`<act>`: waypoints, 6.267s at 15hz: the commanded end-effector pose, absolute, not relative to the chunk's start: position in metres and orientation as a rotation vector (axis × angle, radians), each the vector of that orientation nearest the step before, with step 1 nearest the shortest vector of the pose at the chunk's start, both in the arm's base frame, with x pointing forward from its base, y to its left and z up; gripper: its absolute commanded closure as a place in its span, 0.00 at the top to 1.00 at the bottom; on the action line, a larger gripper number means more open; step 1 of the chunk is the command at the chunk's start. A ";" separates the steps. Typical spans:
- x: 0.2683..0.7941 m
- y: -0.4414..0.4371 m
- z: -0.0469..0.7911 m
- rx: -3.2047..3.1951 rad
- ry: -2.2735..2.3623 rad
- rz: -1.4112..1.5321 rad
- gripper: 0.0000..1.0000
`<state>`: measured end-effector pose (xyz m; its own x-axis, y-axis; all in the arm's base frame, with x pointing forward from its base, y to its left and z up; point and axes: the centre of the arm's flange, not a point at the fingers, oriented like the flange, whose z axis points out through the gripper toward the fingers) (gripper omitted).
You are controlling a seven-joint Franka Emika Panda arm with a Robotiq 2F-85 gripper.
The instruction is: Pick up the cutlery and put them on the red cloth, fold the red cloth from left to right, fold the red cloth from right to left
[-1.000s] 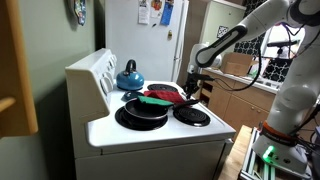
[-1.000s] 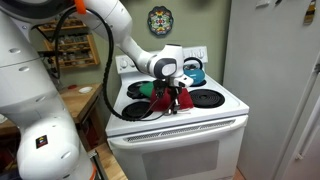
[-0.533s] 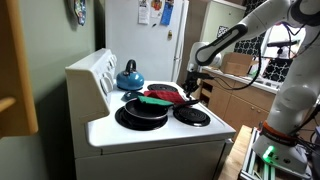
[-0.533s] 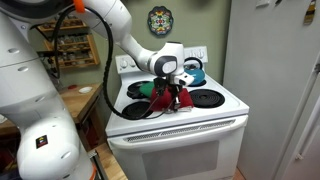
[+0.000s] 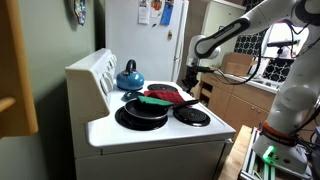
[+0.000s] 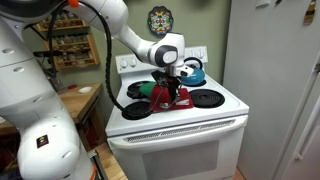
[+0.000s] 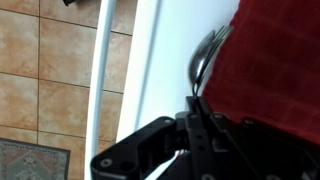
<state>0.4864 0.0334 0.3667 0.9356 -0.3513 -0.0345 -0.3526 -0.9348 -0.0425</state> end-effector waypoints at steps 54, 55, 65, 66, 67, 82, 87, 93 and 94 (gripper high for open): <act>0.506 0.191 0.381 -2.890 -1.201 0.202 1.00; 0.501 0.191 0.376 -2.887 -1.192 0.239 1.00; 0.500 0.199 0.359 -2.832 -1.196 0.318 1.00; 0.497 0.203 0.356 -2.827 -1.223 0.317 1.00; 0.495 0.205 0.353 -2.831 -1.239 0.318 1.00; 0.479 0.210 0.328 -2.925 -1.378 0.179 0.66; 0.477 0.209 0.335 -2.955 -1.380 0.144 0.29; 0.483 0.200 0.350 -3.012 -1.379 0.099 0.00; 0.485 0.197 0.351 -3.022 -1.374 0.094 0.00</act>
